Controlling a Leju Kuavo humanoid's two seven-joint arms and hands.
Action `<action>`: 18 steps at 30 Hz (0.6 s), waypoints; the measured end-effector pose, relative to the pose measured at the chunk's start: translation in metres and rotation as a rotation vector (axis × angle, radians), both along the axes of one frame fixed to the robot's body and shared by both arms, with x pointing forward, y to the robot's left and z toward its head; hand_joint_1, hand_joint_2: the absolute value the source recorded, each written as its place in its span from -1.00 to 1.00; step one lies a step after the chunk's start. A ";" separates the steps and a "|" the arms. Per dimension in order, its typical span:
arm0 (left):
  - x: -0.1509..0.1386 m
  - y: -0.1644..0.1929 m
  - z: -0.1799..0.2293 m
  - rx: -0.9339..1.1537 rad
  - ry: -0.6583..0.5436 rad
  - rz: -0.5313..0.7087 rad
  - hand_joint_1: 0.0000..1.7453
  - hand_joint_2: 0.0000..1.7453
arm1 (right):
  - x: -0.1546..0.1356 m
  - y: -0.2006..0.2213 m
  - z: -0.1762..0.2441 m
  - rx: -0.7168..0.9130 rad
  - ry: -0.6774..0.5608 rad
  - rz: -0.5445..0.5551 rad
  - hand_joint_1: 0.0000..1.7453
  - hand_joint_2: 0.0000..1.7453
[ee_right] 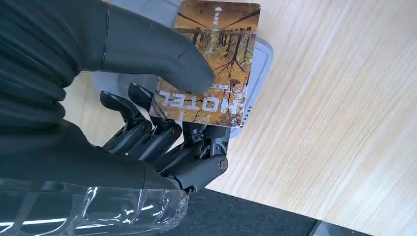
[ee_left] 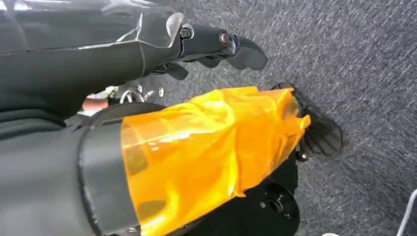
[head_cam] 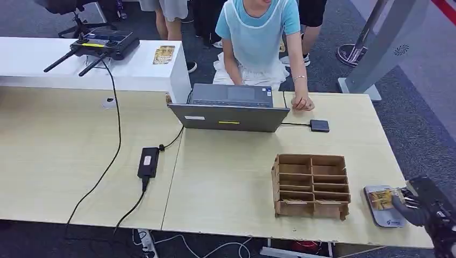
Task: Pass the card to the sensor for recognition and then transmit it.
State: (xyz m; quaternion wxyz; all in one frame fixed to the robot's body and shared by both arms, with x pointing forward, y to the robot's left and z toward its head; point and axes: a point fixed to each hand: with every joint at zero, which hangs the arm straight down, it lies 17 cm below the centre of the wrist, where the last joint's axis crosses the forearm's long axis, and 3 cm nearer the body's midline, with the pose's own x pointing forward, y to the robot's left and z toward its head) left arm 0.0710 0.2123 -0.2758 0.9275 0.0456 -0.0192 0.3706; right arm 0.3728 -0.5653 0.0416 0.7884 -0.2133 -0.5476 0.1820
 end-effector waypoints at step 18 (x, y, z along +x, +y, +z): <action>0.003 0.002 0.000 0.010 -0.007 -0.119 -1.00 -1.00 | 0.006 -0.006 -0.005 0.027 0.000 -0.034 1.00 1.00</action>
